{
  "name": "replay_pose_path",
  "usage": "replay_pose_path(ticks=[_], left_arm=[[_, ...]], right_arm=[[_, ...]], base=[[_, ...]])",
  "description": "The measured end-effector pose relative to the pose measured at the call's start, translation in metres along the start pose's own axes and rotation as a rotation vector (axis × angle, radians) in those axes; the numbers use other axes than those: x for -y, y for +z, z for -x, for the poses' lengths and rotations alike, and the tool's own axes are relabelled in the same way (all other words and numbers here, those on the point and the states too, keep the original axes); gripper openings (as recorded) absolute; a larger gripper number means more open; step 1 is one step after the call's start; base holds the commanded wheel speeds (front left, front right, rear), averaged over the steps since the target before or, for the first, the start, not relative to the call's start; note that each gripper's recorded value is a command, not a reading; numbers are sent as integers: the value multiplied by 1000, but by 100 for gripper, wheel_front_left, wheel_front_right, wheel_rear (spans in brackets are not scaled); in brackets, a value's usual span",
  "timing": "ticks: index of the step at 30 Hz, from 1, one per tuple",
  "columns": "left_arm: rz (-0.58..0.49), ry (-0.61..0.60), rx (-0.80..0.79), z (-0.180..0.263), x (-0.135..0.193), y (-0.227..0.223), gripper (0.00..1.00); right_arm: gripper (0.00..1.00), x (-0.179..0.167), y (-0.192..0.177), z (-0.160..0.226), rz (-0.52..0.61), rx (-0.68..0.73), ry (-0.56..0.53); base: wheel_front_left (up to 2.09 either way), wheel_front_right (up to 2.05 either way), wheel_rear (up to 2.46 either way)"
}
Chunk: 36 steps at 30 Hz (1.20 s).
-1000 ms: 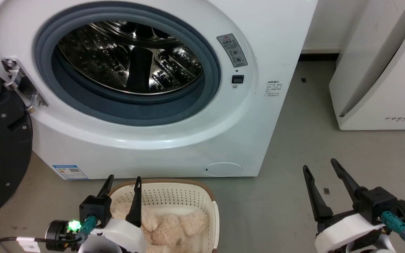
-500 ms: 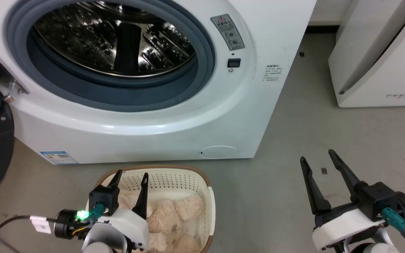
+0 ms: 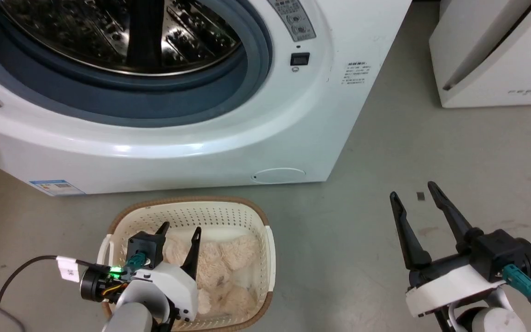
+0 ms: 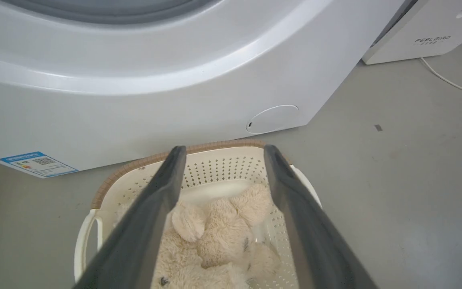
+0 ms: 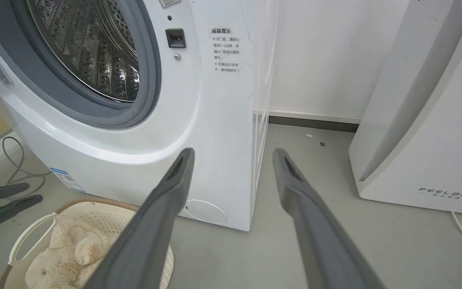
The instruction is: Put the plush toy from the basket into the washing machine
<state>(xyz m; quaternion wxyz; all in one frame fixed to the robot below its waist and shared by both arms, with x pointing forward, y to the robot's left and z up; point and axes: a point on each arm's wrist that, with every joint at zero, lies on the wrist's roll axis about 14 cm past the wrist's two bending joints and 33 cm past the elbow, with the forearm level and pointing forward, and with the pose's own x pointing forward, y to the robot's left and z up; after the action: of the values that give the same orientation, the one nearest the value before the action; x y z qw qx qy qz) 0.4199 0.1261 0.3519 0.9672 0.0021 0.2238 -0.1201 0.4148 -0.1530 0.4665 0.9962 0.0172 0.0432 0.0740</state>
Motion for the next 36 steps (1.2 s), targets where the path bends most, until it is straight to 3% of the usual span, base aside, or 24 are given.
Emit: replay_pose_path(ticks=[20, 36], left_arm=[[-45, -75, -320, -38, -1, -92, 100], [-149, -53, -504, -55, -34, -145, 100]], right_arm=[[100, 10, -33, -18, -29, -50, -21], [100, 13, -60, -30, -42, -87, -21]], base=[[0, 0, 0], [0, 0, 0]])
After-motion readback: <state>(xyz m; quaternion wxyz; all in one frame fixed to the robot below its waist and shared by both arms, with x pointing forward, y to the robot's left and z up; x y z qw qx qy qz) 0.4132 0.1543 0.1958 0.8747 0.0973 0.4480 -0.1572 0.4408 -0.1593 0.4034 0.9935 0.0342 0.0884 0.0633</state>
